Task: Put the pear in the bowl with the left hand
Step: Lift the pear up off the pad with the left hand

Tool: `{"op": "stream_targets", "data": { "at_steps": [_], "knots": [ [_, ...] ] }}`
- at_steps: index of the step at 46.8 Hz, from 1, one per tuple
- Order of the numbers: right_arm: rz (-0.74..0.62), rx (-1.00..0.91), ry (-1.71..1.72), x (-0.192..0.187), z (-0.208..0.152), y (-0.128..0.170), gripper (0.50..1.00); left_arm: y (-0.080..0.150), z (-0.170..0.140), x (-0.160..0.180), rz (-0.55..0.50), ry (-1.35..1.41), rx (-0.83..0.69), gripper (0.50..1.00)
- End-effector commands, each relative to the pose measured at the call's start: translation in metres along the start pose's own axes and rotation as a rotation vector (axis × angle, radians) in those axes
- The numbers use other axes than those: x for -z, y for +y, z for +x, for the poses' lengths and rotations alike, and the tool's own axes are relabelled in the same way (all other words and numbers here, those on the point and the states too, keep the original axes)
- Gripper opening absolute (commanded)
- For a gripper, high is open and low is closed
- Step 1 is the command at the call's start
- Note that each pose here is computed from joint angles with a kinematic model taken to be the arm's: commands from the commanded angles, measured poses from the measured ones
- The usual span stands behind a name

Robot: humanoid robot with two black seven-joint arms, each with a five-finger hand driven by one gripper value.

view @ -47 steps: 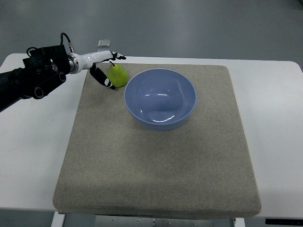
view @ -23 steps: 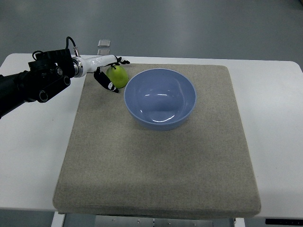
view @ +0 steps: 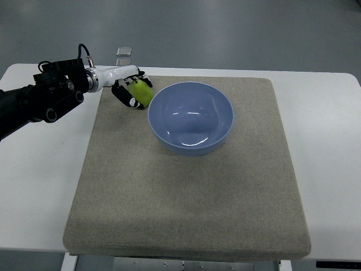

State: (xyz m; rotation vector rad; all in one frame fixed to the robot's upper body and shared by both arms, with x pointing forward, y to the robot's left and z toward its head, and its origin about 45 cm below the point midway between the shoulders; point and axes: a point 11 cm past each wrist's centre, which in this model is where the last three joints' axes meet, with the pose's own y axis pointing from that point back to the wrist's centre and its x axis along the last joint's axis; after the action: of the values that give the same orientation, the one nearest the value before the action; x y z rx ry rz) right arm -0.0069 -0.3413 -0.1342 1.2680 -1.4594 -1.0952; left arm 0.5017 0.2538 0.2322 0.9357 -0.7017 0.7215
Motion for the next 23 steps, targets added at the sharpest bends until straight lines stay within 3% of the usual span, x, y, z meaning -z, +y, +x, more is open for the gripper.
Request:
{"op": "stream_targets", "data": {
  "at_steps": [1,13,23],
  "knots": [
    [0.0,0.001,0.0,-0.001,0.0,0.0,0.926,0.001,0.005,-0.001,-0.004,0.005,-0.011,0.5],
    [0.0,0.001,0.0,0.0,0.0,0.0,0.926,0.017,0.046,0.002,-0.002,0.005,-0.055,0.5],
    [-0.001,-0.001,0.0,-0.001,0.0,0.0,0.926,0.03,0.089,-0.02,-0.088,0.02,-0.091,0.5]
  ]
}}
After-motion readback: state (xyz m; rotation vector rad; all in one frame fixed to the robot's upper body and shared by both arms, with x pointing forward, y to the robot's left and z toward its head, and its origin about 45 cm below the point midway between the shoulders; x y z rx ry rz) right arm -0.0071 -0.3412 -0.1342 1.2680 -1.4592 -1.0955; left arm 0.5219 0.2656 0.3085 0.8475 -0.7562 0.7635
